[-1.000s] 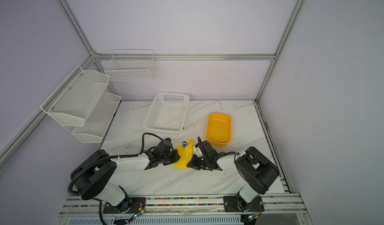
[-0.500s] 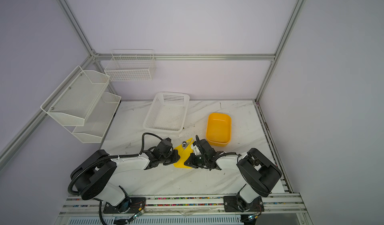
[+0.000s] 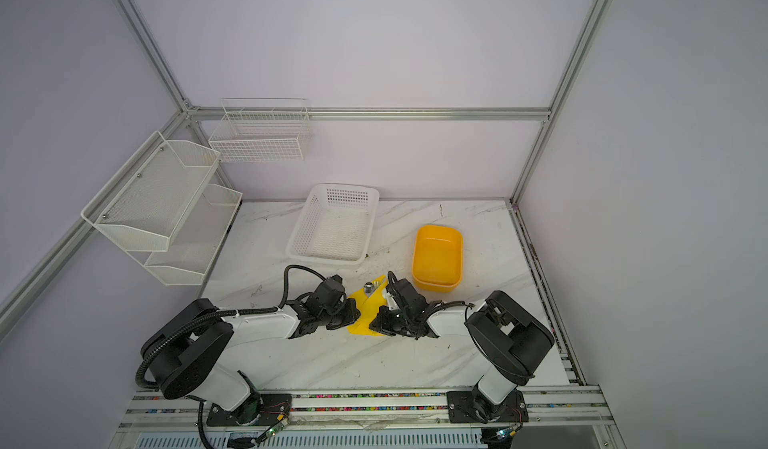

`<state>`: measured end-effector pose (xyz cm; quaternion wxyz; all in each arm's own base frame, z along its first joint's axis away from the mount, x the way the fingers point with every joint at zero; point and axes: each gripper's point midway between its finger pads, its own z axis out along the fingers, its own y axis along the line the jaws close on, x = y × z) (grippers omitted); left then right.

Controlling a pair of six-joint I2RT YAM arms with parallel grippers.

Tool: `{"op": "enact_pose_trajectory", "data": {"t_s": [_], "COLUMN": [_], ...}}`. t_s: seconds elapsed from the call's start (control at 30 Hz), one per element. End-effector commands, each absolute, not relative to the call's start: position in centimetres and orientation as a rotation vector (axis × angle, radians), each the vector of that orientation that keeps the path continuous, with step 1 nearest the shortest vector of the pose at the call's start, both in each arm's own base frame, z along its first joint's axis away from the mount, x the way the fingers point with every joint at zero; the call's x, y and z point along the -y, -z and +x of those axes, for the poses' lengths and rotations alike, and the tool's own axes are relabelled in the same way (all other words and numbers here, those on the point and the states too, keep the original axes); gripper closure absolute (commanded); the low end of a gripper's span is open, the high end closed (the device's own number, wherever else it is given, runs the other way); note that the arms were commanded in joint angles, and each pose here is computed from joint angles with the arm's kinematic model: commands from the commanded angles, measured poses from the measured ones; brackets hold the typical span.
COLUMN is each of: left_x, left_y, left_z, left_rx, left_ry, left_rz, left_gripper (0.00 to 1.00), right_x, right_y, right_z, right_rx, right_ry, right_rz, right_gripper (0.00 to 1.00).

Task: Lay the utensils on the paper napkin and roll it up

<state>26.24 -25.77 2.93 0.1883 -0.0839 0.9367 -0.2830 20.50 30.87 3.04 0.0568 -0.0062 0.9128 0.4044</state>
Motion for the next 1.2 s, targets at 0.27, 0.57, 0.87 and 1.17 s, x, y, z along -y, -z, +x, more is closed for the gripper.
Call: {"op": "enact_pose_trajectory", "data": {"t_s": [0.27, 0.57, 0.87, 1.17], "left_x": [24.8, 20.8, 20.8, 21.0], "left_y": [-7.6, -8.3, -6.8, -4.8], "left_z": [27.8, 26.4, 26.6, 26.9], "left_rx": [-2.52, -2.502, -2.549, -2.59], "left_ry": [0.759, 0.615, 0.592, 0.553], "left_rz": [-0.259, -0.36, -0.395, -0.412], "left_gripper": [0.62, 0.36, 0.37, 0.43], "right_x": [-30.4, -30.4, -30.4, -30.4], "right_y": [-1.9, -1.7, -1.7, -1.6], "right_z": [20.5, 20.5, 20.3, 20.3], "right_rx": [-2.802, -2.806, -2.812, -2.808], "right_ry": [-1.167, -1.17, -1.174, -1.178], "right_rz": [0.009, 0.017, 0.013, 0.019], "right_gripper": [0.88, 0.88, 0.88, 0.88]}}
